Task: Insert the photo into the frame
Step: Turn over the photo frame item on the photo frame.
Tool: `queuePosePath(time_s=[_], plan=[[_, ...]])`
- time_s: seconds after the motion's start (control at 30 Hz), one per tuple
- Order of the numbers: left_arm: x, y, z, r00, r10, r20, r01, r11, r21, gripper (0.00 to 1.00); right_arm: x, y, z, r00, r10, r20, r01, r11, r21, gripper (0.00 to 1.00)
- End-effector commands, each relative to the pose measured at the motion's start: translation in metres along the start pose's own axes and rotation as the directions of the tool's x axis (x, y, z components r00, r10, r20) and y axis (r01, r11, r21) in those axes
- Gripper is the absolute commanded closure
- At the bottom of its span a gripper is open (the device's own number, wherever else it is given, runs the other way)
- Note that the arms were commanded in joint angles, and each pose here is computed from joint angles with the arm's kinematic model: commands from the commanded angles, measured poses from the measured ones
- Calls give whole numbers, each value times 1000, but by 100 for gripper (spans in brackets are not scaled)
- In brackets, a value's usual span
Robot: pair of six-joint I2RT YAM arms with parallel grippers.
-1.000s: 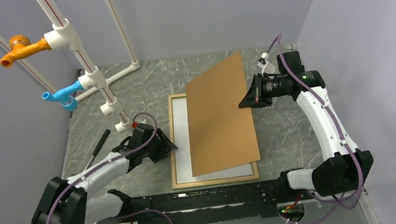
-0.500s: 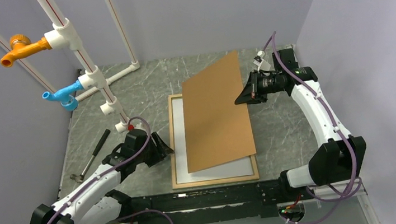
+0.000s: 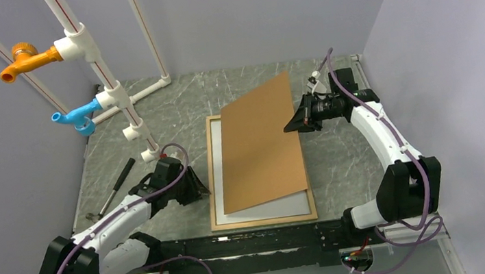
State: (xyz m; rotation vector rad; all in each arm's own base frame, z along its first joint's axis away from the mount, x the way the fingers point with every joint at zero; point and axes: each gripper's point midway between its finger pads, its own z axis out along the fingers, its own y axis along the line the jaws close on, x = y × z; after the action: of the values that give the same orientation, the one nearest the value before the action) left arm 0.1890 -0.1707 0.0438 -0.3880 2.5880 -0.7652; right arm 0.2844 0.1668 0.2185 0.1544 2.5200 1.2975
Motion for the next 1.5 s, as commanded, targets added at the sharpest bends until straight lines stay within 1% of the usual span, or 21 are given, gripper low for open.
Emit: queuePosePath(time_s=[0.0, 0.3, 0.43, 0.5, 0.57, 0.67, 0.73, 0.8, 0.93, 1.03, 1.13, 1.33, 1.47], plan=[[-14, 6, 6, 998, -37, 43, 39, 999, -31, 58, -3, 17, 6, 1000, -29, 8, 30, 994, -108, 100], [-7, 14, 17, 999, -46, 11, 46, 998, -46, 62, 8, -2, 19, 1000, -5, -25, 3, 996, -91, 100], [-7, 15, 16, 999, -41, 9, 42, 997, -59, 63, 7, 4, 15, 1000, -17, -19, 15, 995, -97, 100], [-12, 12, 12, 999, -28, 24, 29, 998, -54, 62, 4, 12, 9, 999, -34, -13, 33, 995, -93, 100], [-21, 5, 4, 998, 8, 62, -6, 999, -39, 58, -2, 26, -3, 998, -67, -1, 67, 995, -77, 100], [-32, -6, -10, 992, 68, 107, -66, 998, -17, 44, -10, 42, -21, 993, -110, 34, 111, 994, -20, 100], [-41, -17, -20, 986, 104, 132, -106, 994, 3, 37, -16, 44, -32, 991, -126, 53, 123, 991, 56, 100], [-46, -26, -28, 981, 133, 143, -137, 990, 16, 32, -19, 43, -40, 991, -120, 51, 114, 987, 111, 100], [-55, -40, -41, 972, 171, 160, -179, 983, 35, 20, -18, 34, -46, 994, -109, 18, 102, 971, 217, 100], [-59, -51, -49, 967, 189, 173, -203, 977, 63, 16, -18, 19, -49, 994, -111, -8, 107, 940, 325, 100], [-61, -57, -55, 964, 200, 176, -216, 973, 77, 14, -20, 14, -53, 993, -118, -19, 116, 912, 394, 100], [-61, -60, -57, 964, 200, 174, -218, 972, 90, 12, -33, 26, -64, 987, -163, -6, 146, 862, 486, 100], [-57, -62, -53, 969, 192, 155, -210, 971, 111, 11, -36, 34, -58, 981, -192, -31, 179, 823, 539, 100]])
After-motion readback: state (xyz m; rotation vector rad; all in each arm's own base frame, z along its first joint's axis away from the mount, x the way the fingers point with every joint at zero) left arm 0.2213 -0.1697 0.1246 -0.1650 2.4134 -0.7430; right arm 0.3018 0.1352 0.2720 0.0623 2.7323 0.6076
